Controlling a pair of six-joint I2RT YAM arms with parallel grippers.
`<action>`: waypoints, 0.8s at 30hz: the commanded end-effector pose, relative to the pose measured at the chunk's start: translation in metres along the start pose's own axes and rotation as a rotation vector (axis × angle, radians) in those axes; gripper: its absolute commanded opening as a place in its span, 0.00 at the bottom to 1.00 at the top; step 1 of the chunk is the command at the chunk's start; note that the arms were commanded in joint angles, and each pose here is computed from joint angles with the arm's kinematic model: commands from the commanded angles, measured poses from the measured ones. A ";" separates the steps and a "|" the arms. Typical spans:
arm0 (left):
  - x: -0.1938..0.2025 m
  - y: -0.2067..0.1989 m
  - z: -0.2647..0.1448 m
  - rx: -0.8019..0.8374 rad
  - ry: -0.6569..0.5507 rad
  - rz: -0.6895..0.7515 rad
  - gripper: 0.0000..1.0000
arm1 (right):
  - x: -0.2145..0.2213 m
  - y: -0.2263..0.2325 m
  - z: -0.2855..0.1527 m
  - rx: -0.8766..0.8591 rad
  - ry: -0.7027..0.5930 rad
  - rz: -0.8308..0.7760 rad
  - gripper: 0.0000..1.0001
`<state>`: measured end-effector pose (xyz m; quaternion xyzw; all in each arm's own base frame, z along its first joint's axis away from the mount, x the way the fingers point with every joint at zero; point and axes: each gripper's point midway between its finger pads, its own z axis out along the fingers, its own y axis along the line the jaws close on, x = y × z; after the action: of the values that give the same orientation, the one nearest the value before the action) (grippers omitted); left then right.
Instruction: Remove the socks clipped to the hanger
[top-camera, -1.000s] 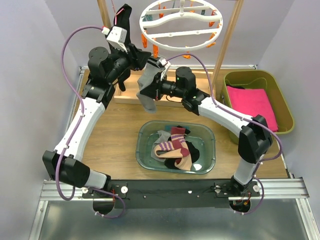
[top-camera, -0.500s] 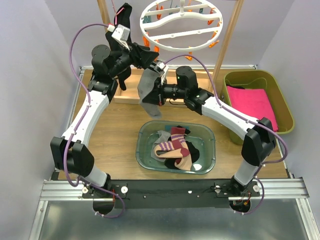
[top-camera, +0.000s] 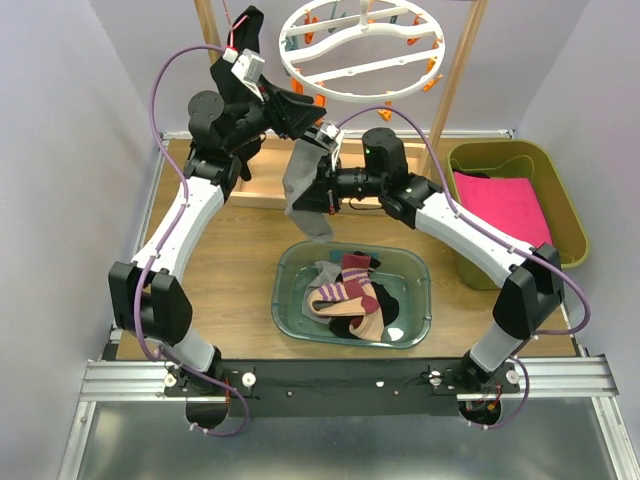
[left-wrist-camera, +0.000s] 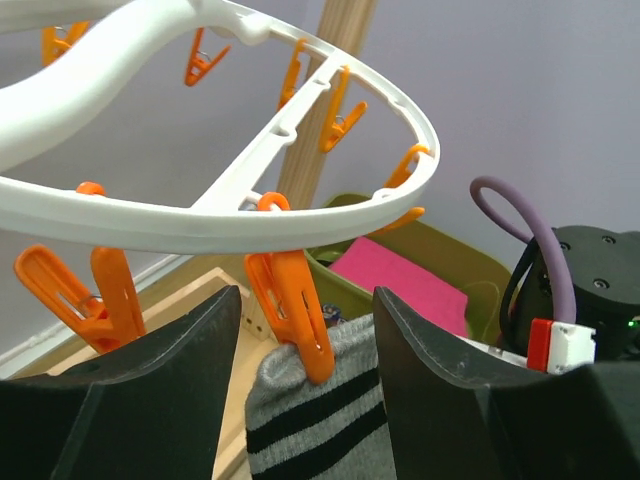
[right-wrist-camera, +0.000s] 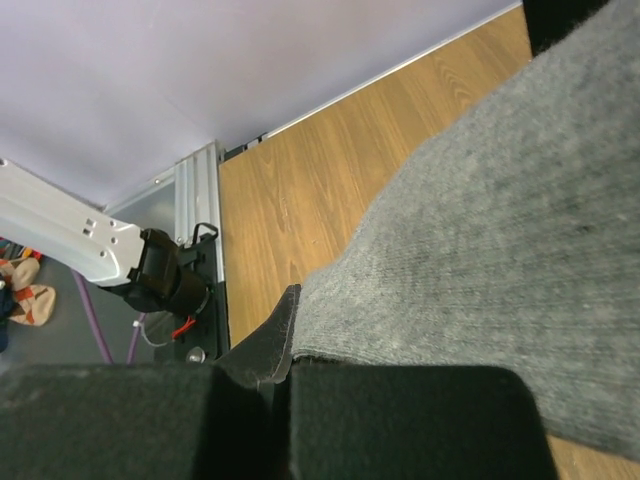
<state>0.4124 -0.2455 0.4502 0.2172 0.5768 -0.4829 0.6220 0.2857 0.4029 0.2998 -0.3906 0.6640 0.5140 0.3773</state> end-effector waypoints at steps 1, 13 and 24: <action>0.000 -0.008 0.004 0.086 0.008 -0.014 0.64 | -0.006 0.015 -0.014 -0.034 0.000 -0.023 0.01; -0.001 -0.014 0.015 0.127 -0.016 -0.040 0.64 | -0.012 0.017 -0.016 -0.045 -0.007 -0.019 0.01; -0.003 -0.025 0.027 0.163 -0.030 -0.059 0.47 | -0.007 0.019 -0.022 -0.037 -0.006 -0.020 0.01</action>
<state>0.4131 -0.2716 0.4500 0.2266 0.5552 -0.5388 0.5916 0.2792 0.3939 0.3087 -0.3966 0.6578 0.5197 0.3740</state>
